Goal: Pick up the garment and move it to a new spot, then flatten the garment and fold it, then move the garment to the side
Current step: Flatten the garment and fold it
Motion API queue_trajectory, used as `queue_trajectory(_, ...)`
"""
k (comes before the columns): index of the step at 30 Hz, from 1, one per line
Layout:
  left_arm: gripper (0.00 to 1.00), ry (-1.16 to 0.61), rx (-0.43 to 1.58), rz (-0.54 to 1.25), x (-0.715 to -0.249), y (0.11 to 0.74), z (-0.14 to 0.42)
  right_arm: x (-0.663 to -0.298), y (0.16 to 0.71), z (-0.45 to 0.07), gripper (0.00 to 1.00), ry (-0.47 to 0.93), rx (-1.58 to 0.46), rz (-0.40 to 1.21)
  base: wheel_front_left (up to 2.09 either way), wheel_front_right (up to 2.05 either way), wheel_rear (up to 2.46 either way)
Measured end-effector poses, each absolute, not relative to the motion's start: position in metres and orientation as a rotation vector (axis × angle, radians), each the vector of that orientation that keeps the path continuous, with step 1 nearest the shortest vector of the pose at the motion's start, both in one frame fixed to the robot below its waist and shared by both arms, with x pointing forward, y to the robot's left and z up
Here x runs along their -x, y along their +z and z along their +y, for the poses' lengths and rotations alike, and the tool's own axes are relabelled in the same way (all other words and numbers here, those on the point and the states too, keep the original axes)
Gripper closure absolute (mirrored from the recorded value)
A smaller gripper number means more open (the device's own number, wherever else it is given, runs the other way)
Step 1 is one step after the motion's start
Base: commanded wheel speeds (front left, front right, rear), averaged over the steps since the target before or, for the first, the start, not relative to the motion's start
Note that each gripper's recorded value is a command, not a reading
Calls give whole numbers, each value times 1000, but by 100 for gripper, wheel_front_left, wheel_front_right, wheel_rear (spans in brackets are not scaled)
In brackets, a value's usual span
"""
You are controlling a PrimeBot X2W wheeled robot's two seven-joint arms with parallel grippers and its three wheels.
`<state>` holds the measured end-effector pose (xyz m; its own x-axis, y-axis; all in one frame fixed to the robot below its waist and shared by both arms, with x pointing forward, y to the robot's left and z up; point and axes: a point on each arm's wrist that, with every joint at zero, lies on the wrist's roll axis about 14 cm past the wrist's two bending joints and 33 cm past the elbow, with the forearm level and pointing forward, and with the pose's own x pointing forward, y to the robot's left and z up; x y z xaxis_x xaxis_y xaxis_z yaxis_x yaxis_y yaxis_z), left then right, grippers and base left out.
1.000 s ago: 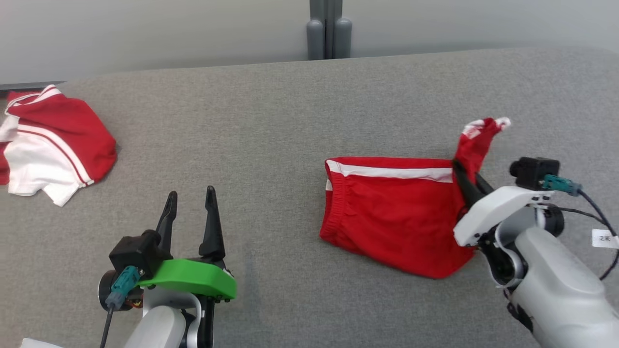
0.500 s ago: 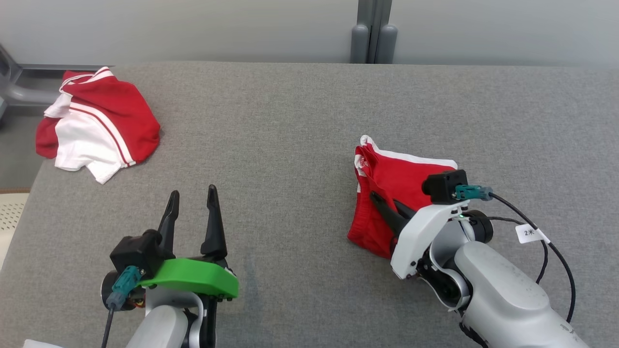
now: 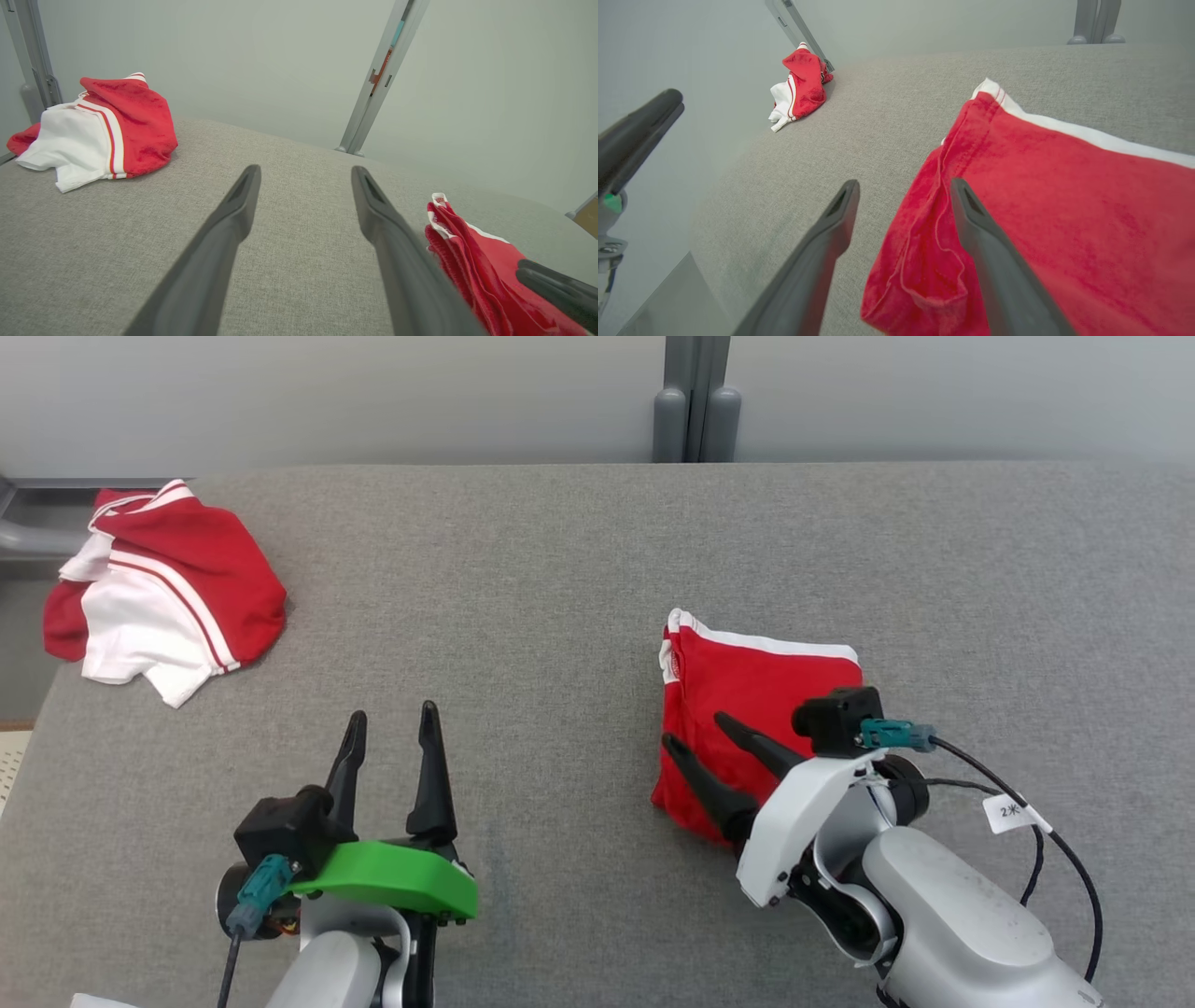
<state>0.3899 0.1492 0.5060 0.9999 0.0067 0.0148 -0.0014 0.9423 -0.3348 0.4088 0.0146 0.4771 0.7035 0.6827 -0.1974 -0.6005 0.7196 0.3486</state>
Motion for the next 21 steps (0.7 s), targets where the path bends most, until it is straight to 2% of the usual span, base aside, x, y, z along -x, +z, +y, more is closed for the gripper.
queue_trajectory(8,0,-52,352,-3,-387,504,128,-426,502,-33,0,608,-250,188,0,0,0)
queue_trajectory(13,0,-67,356,8,-386,501,121,-434,493,-55,0,553,-162,184,0,0,0)
queue_trajectory(14,0,-68,356,11,-386,500,121,-434,488,-55,33,552,-137,195,0,0,0)
queue_trajectory(16,0,-63,354,17,-386,498,123,-433,477,-54,82,550,-128,227,0,0,0)
queue_trajectory(17,0,-60,353,20,-385,497,124,-431,469,-51,94,556,-114,249,0,0,0)
queue_trajectory(18,0,-56,352,22,-385,496,125,-428,460,-48,100,567,-93,275,0,0,0)
queue_trajectory(21,0,-47,348,25,-384,494,130,-419,439,-36,100,601,-64,338,0,0,0)
